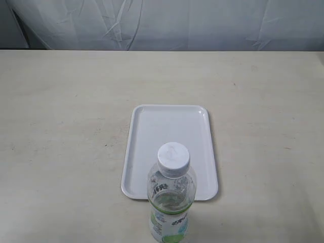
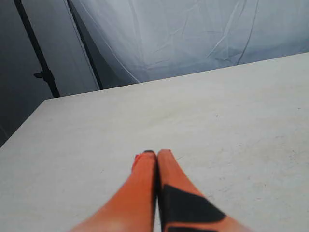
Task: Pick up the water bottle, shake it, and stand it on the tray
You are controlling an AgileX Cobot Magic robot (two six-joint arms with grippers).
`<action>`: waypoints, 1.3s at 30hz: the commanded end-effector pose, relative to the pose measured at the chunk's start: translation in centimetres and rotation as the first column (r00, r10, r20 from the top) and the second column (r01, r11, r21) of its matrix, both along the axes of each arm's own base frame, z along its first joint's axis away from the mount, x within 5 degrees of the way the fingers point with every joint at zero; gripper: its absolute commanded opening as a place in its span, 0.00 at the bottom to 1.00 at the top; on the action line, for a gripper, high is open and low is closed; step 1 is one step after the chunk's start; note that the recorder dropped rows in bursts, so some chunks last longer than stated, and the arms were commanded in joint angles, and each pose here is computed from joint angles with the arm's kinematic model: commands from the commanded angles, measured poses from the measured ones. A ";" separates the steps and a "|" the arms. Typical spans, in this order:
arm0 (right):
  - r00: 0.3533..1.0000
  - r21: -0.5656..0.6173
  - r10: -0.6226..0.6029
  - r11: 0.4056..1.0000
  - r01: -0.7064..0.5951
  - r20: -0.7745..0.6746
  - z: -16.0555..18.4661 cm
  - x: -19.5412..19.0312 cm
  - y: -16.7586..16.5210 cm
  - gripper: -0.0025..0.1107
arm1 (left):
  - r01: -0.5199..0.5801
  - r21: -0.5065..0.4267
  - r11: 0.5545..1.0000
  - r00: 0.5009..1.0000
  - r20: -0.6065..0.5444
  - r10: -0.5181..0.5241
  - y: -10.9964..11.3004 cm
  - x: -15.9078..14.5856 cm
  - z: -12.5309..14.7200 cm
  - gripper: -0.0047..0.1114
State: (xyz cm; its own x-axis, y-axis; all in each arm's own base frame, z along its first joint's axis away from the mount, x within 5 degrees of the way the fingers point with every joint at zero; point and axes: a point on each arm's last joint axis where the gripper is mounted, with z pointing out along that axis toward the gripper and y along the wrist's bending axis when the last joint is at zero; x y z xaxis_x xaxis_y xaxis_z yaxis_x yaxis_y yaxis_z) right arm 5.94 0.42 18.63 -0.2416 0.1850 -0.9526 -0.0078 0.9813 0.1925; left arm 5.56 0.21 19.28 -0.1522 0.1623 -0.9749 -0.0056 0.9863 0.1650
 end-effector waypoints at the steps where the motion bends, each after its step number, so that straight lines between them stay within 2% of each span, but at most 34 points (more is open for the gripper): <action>1: 0.987 0.647 -0.124 0.762 0.028 0.104 1.7 0.2 0.2 0.07 | 0.001 -0.007 1.000 1.000 0.005 -0.001 0.0 0.0 -0.1 0.04; 2: 0.984 0.794 -0.157 0.607 0.026 0.088 2.0 0.2 0.1 0.07 | 0.000 -0.009 1.000 1.000 0.005 0.000 0.0 0.0 -0.1 0.04; 4: 0.993 0.857 -0.115 0.514 0.029 0.035 1.7 0.2 0.6 0.07 | 0.000 -0.009 1.000 1.000 0.005 0.000 0.0 0.0 -0.1 0.04; 5: 0.995 0.867 -0.099 0.497 0.030 0.023 1.7 0.1 0.7 0.07 | 0.000 -0.009 1.000 1.000 0.005 0.000 0.0 0.0 -0.1 0.04; 7: 0.999 0.864 -0.014 0.502 0.034 -0.031 1.2 0.0 1.5 0.07 | 0.000 -0.009 1.000 1.000 0.005 0.000 0.0 0.0 -0.1 0.04; 8: 0.999 0.863 -0.020 0.504 0.033 -0.026 1.2 0.0 1.5 0.07 | 0.001 -0.007 1.000 1.000 0.005 -0.001 0.0 0.0 -0.1 0.04; 9: 0.997 0.852 -0.070 0.523 0.026 0.013 1.5 0.1 1.0 0.07 | 0.001 -0.007 1.000 1.000 0.005 -0.001 0.0 0.0 -0.1 0.04; 10: 0.991 0.800 -0.113 0.600 0.015 0.067 1.8 0.2 0.5 0.05 | 0.001 -0.007 1.000 1.000 0.005 -0.001 0.0 0.0 -0.1 0.04; 11: 0.982 0.701 -0.117 0.713 -0.018 0.145 3.0 0.1 0.3 0.01 | 0.001 -0.007 1.000 1.000 0.005 -0.001 0.0 0.0 -0.1 0.04; 13: 0.958 0.465 -0.065 0.882 -0.076 0.279 6.6 -0.3 0.4 0.01 | 0.001 -0.007 1.000 1.000 0.005 -0.001 0.0 0.0 -0.1 0.04; 15: 0.927 0.283 -0.029 0.955 -0.084 0.374 11.0 -0.3 0.3 0.01 | 0.001 -0.007 1.000 1.000 0.005 -0.001 0.0 0.0 -0.1 0.04; 19: 0.922 0.065 0.111 0.987 -0.145 0.370 15.4 0.6 1.2 0.01 | 0.001 -0.007 1.000 1.000 0.005 -0.001 0.0 0.0 -0.1 0.04; 20: 0.920 -0.024 0.243 0.969 -0.248 0.308 16.5 1.1 2.3 0.02 | 0.001 -0.007 1.000 1.000 0.005 -0.001 0.0 0.0 -0.1 0.04; 21: 0.910 -0.059 0.317 0.948 -0.313 0.267 16.8 1.4 2.9 0.02 | 0.001 -0.007 1.000 1.000 0.005 -0.001 0.0 0.0 -0.1 0.04; 22: 0.878 -0.099 0.443 0.896 -0.432 0.181 16.8 1.8 3.9 0.02 | 0.001 -0.007 1.000 1.000 0.005 -0.001 0.0 0.0 -0.1 0.04; 23: 0.849 -0.111 0.511 0.859 -0.499 0.136 16.4 1.9 4.5 0.02 | 0.001 -0.007 1.000 1.000 0.005 -0.001 0.0 0.0 -0.1 0.04; 24: 0.765 -0.123 0.643 0.764 -0.634 0.046 15.4 1.6 5.6 0.02 | 0.001 -0.007 1.000 1.000 0.005 -0.001 0.0 0.0 -0.1 0.04; 25: 0.709 -0.112 0.705 0.705 -0.701 0.005 14.9 1.3 6.1 0.02 | 0.001 -0.007 1.000 1.000 0.005 -0.001 0.0 0.0 -0.1 0.04; 26: 0.606 -0.075 0.796 0.604 -0.794 0.000 14.2 0.5 7.0 0.02 | 0.001 -0.007 1.000 1.000 0.005 -0.001 0.0 0.0 -0.1 0.04; 29: 0.457 -0.061 0.879 0.468 -0.882 0.138 12.3 -1.4 7.9 0.01 | 0.001 -0.007 1.000 1.000 0.005 -0.001 0.0 0.0 -0.1 0.04; 31: 0.445 -0.033 0.888 0.451 -0.892 0.114 9.4 -2.2 7.8 0.01 | 0.001 -0.007 1.000 1.000 0.005 -0.001 0.0 0.0 -0.1 0.04; 33: 0.458 -0.010 0.884 0.461 -0.888 0.090 7.1 -2.7 7.7 0.01 | 0.001 -0.007 1.000 1.000 0.005 -0.001 0.0 0.0 -0.1 0.04; 36: 0.469 0.011 0.881 0.469 -0.883 0.062 5.2 -2.8 7.6 0.02 | 0.001 -0.007 1.000 1.000 0.005 -0.001 0.0 0.0 -0.1 0.04; 38: 0.426 -0.024 0.903 0.428 -0.904 0.053 4.8 -3.2 7.8 0.09 | 0.001 -0.007 1.000 1.000 0.005 -0.001 0.0 0.0 -0.1 0.04; 39: 0.408 -0.035 0.912 0.410 -0.912 0.052 4.8 -3.3 7.8 0.16 | 0.001 -0.007 1.000 1.000 0.005 -0.001 0.0 0.0 -0.1 0.04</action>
